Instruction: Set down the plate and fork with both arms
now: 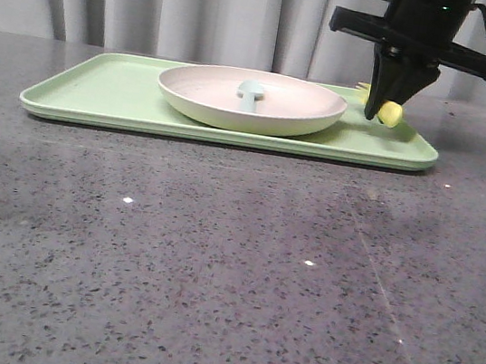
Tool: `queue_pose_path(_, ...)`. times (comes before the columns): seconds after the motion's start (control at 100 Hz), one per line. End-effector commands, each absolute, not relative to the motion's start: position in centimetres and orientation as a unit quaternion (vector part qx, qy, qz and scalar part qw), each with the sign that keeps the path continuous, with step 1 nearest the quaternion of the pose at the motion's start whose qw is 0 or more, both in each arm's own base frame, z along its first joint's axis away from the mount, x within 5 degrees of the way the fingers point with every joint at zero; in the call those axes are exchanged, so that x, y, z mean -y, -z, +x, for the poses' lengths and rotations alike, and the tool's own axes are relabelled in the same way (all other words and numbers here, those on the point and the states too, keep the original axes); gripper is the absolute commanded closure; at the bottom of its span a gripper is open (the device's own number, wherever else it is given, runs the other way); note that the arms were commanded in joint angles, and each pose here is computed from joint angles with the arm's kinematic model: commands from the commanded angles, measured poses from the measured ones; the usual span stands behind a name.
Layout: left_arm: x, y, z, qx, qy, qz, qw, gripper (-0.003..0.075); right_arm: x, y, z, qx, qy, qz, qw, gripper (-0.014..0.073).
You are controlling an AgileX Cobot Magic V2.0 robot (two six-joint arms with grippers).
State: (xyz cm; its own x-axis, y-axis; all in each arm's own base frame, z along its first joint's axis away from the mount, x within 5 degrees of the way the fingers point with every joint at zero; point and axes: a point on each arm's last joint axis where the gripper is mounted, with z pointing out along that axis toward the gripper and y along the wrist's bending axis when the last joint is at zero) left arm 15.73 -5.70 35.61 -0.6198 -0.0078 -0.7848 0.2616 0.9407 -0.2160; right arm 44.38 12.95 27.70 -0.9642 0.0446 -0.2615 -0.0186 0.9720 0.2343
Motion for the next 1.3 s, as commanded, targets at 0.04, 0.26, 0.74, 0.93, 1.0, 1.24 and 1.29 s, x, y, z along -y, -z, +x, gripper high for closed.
queue_pose_path(0.04, 5.8, -37.1, 15.8, -0.865, 0.174, 0.062, 0.467, 0.0408, -12.6, -31.1, 43.1, -0.979, -0.13, -0.005, 0.155, 0.0535)
queue_pose_path(0.26, 5.8, -37.1, 15.8, -0.865, 0.174, 0.062, 0.467, 0.0408, -12.7, -31.1, 43.1, -0.979, -0.133, -0.006, 0.155, 0.0342)
queue_pose_path(0.74, 5.8, -37.3, 15.9, -0.858, 0.176, 0.06, 0.479, 0.0408, -11.9, -33.2, 42.2, -0.978, -0.107, -0.011, 0.179, 0.029)
queue_pose_path(0.93, 5.8, -37.6, 16.0, -0.851, 0.178, 0.058, 0.491, 0.0408, -11.5, -35.3, 41.1, -0.974, -0.105, -0.013, 0.2, 0.0307)
queue_pose_path(1.0, 5.7, -37.8, 15.9, -0.845, 0.177, 0.057, 0.502, 0.0408, -11.3, -36.2, 40.6, -0.972, -0.103, -0.014, 0.211, 0.0307)
queue_pose_path(1.24, 5.4, -37.6, 15.4, -0.83, 0.178, 0.053, 0.526, 0.0408, -9.9, -38.9, 37.4, -0.963, -0.085, -0.014, 0.255, 0.0307)
queue_pose_path(1.29, 5.4, -37.3, 15.4, -0.831, 0.179, 0.048, 0.524, 0.0408, -9.7, -39.3, 36.4, -0.96, -0.087, -0.014, 0.267, 0.0307)
